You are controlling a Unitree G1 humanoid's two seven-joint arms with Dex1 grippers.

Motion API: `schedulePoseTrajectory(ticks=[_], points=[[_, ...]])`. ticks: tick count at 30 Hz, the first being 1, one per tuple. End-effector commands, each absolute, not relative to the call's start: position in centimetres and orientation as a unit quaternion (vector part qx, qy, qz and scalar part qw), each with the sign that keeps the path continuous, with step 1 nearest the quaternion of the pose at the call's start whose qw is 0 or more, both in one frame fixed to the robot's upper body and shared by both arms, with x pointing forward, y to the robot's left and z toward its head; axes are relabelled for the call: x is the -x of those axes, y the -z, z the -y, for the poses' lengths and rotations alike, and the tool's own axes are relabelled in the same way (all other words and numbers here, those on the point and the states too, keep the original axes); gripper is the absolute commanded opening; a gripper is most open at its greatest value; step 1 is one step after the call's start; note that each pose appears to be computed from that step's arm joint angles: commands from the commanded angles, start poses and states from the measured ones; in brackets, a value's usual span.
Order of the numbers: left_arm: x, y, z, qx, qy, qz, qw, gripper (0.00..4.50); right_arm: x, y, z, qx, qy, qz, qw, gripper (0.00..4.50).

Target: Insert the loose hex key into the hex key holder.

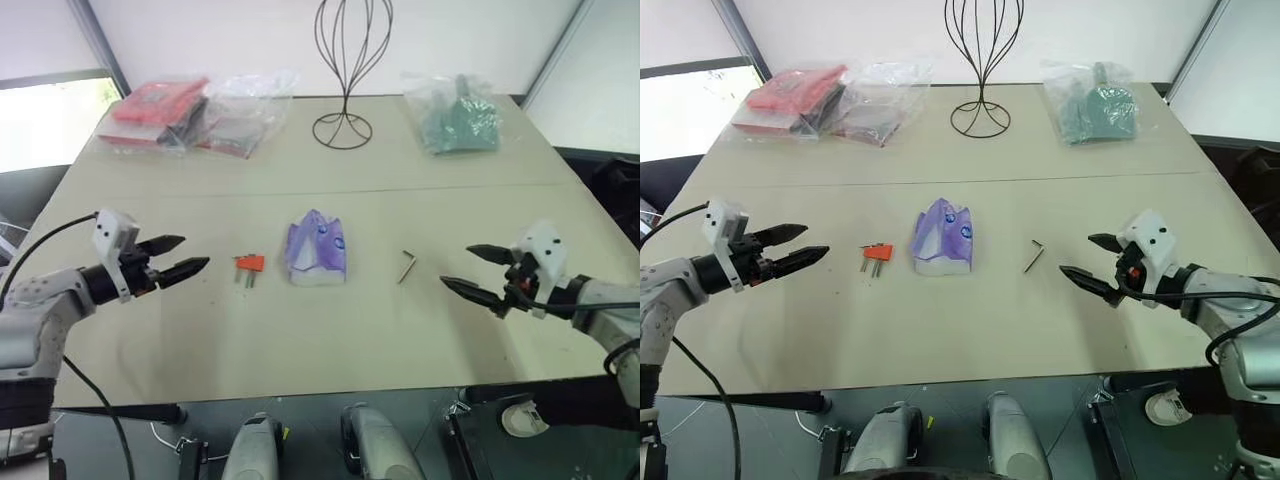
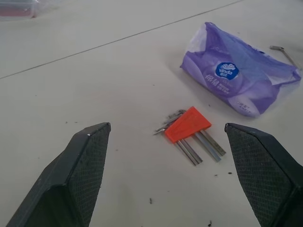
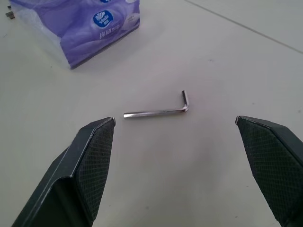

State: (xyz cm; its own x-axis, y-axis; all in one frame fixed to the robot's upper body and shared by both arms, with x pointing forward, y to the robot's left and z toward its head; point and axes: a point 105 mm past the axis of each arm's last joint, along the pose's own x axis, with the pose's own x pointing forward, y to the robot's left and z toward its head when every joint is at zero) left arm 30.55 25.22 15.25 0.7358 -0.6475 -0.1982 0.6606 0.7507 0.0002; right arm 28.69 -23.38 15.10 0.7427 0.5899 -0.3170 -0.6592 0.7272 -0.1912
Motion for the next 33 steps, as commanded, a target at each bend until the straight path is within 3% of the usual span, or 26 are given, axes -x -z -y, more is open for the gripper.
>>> schedulePoseTrajectory(ticks=[1,25,33], points=[[-30.3,-16.5,-25.5,-0.044,0.342,-0.068,0.936,4.02,-28.9,-15.9,23.0,0.159,-0.341,-0.098,0.921,4.25],[-30.6,-17.2,-25.8,-0.054,0.341,-0.060,0.937,4.02,-30.7,-16.5,22.9,0.196,-0.342,-0.093,0.914,4.25],[-30.8,-17.5,-25.0,-0.082,0.379,-0.068,0.919,4.02,-30.6,-16.7,20.2,0.207,-0.376,-0.075,0.900,4.25]])
